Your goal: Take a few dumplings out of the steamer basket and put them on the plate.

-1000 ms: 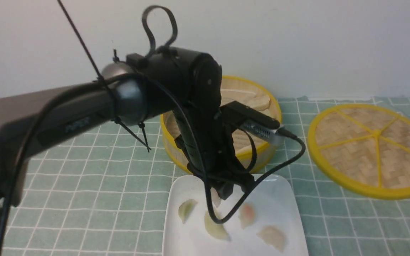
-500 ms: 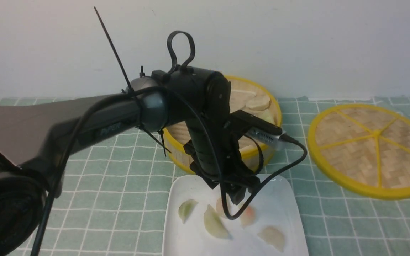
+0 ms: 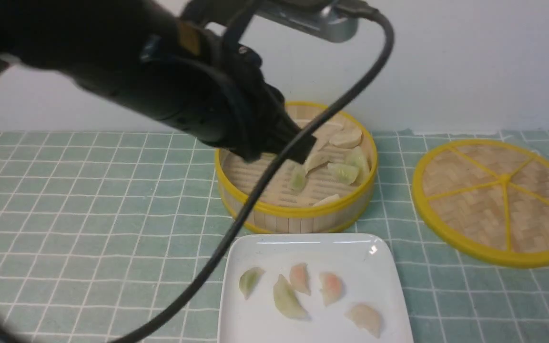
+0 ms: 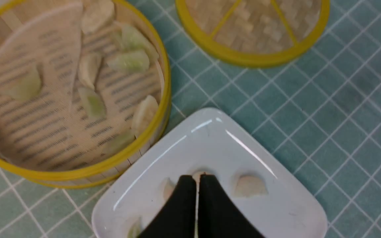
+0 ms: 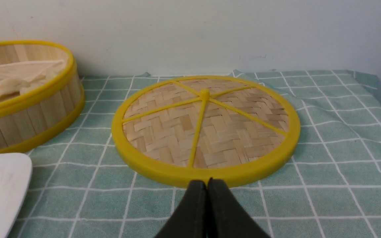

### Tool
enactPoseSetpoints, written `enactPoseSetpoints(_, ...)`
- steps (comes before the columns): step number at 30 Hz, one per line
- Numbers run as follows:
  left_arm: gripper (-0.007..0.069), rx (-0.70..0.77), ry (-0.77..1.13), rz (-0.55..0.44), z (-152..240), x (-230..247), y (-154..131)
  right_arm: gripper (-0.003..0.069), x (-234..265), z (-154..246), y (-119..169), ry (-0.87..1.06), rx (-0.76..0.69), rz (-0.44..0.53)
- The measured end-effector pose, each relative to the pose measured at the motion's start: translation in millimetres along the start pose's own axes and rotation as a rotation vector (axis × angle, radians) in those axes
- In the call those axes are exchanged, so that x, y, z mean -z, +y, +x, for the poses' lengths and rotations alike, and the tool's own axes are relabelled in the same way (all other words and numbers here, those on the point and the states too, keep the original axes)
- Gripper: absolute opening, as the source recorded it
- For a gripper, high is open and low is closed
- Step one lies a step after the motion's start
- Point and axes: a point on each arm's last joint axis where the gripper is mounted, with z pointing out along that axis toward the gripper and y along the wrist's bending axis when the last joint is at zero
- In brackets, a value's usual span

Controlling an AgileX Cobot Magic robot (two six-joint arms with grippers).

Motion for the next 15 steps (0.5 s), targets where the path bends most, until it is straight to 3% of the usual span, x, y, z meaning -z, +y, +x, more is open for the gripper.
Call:
enactPoseSetpoints(6, -0.0006, -0.007, -0.084, -0.008, 30.3, 40.6, -4.4, -0.0014, 0.0, 0.0, 0.0, 0.0, 0.0, 0.0)
enactPoseSetpoints(15, -0.0006, -0.062, -0.274, -0.073, 44.3, 122.0, -9.7, -0.0014, 0.0, 0.0, 0.0, 0.0, 0.0, 0.0)
